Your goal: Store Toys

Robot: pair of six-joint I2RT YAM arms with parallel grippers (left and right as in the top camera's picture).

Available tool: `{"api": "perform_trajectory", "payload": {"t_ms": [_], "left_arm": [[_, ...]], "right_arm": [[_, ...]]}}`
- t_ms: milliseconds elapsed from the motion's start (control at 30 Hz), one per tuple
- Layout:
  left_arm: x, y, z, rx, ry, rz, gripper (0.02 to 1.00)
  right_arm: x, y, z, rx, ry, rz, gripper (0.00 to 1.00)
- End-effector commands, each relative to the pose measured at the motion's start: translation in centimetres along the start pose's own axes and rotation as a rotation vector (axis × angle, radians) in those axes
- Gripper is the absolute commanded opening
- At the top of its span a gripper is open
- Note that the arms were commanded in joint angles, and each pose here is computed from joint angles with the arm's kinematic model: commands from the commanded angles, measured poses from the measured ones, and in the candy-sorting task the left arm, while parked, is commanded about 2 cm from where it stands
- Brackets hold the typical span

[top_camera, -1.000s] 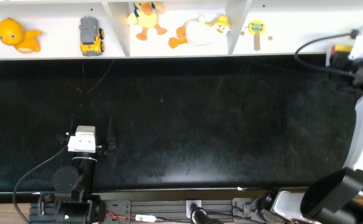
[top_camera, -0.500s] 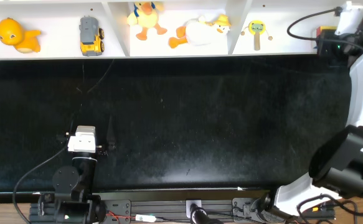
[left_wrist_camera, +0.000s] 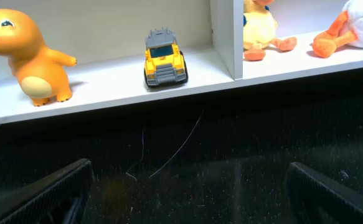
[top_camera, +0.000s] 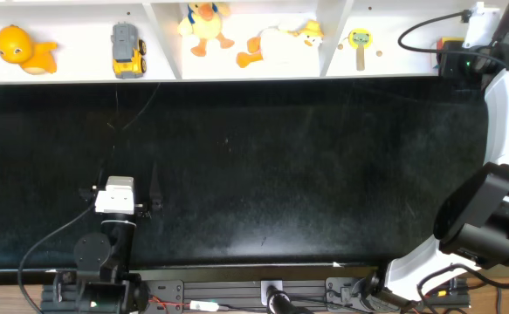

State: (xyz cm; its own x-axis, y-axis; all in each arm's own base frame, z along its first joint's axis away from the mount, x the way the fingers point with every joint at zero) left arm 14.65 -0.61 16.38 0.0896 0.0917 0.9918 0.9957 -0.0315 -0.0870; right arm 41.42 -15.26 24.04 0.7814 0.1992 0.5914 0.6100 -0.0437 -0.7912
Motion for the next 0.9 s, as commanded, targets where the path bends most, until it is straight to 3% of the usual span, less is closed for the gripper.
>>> {"api": "perform_trajectory", "payload": {"t_ms": [33, 700, 733, 833, 900], "left_arm": [[0.0, 0.0, 0.0, -0.005, -0.008, -0.007, 0.996], [0.0, 0.0, 0.0, -0.005, -0.008, -0.007, 0.996], [0.0, 0.0, 0.0, -0.005, -0.008, -0.007, 0.998], [0.0, 0.0, 0.0, -0.005, -0.008, -0.007, 0.996], [0.0, 0.0, 0.0, -0.005, -0.008, -0.007, 0.996]], "right_arm": [[1.4, -0.7, -0.4, -0.023, -0.007, -0.049, 0.432], [1.5, 0.7, -0.4, -0.022, -0.008, -0.063, 0.509], [1.6, 0.7, -0.4, -0.023, -0.008, -0.064, 0.542], [1.6, 0.7, -0.4, -0.023, -0.008, -0.064, 0.776], [1.6, 0.7, -0.3, -0.022, -0.009, -0.065, 0.998]]}}
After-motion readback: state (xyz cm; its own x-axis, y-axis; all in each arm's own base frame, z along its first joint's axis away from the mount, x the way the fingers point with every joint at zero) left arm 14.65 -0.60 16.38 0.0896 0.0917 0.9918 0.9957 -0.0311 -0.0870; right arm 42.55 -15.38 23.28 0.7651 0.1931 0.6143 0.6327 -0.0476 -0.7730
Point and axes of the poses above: each gripper's point midway between its finger pads, its own y axis out along the fingers, its own z axis along the line the jaws close on, x = y × z, the point moved 10 cm from there along -y, back along the fingers, and after that the axes turned 13 degrees about -y, right-handed, at the moved point
